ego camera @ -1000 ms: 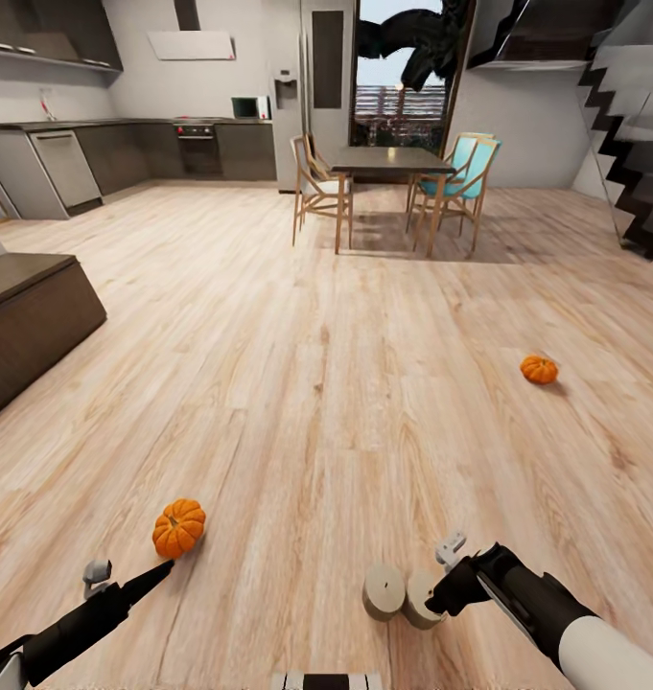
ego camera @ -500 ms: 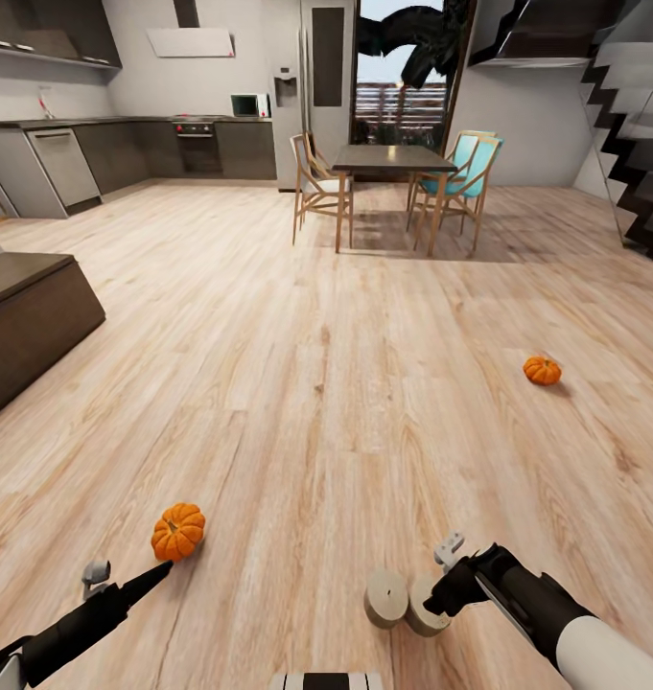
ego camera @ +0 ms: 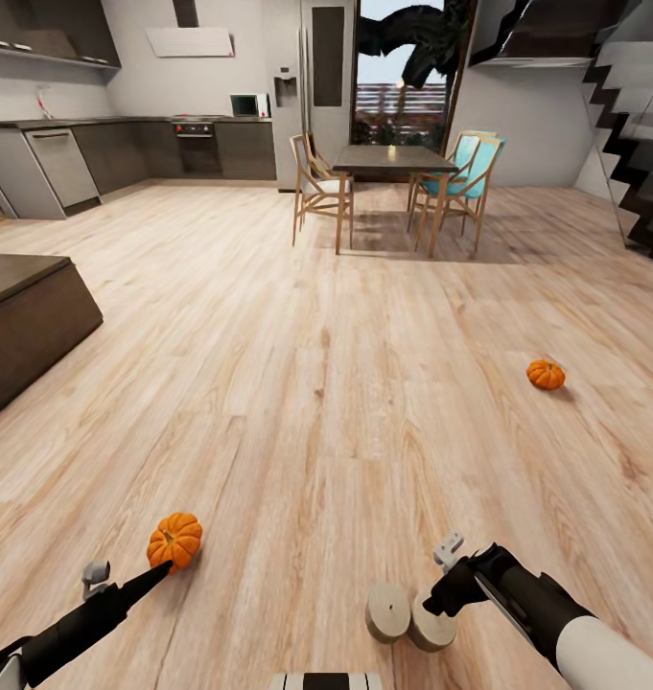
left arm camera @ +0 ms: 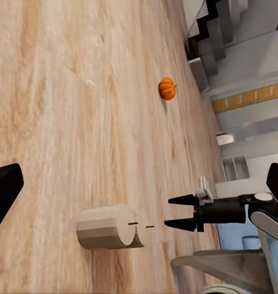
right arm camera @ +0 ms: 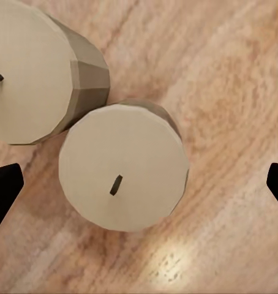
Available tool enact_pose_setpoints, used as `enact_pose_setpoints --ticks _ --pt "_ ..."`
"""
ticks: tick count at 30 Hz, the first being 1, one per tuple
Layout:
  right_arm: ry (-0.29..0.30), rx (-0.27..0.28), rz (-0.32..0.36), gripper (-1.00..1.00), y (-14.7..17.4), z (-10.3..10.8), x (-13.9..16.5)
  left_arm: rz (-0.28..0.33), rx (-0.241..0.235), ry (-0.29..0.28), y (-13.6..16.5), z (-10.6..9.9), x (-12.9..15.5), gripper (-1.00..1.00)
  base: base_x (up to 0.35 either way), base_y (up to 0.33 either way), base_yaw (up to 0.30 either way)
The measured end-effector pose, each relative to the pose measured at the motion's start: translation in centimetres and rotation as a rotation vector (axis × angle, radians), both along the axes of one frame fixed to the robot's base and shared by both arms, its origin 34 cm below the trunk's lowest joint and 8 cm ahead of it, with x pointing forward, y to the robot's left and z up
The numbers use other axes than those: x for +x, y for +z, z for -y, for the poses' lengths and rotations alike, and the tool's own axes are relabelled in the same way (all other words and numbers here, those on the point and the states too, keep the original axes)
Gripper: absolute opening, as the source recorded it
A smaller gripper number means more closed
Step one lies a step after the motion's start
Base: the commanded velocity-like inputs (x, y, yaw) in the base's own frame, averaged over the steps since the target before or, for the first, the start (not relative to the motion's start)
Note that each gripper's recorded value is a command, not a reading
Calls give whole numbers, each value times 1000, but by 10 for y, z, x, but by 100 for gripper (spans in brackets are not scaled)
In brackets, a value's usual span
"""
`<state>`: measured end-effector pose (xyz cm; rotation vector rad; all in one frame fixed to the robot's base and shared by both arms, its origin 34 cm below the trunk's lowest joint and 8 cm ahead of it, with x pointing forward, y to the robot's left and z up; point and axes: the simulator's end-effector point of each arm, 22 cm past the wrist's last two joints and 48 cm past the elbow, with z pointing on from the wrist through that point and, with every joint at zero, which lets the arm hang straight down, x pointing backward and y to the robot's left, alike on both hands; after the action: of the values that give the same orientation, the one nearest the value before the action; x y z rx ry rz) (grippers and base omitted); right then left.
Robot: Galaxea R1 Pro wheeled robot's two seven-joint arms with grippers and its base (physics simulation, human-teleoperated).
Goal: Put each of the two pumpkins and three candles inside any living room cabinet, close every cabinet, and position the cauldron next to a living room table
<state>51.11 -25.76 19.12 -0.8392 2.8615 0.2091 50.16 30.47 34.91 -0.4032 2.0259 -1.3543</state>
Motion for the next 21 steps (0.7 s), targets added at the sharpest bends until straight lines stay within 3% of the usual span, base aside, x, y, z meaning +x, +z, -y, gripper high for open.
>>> enact_pose_setpoints --ticks 21 --pt "0 0 -86 100 -38 0 -27 -85 1 0 -37 -2 -14 100 1 0 0"
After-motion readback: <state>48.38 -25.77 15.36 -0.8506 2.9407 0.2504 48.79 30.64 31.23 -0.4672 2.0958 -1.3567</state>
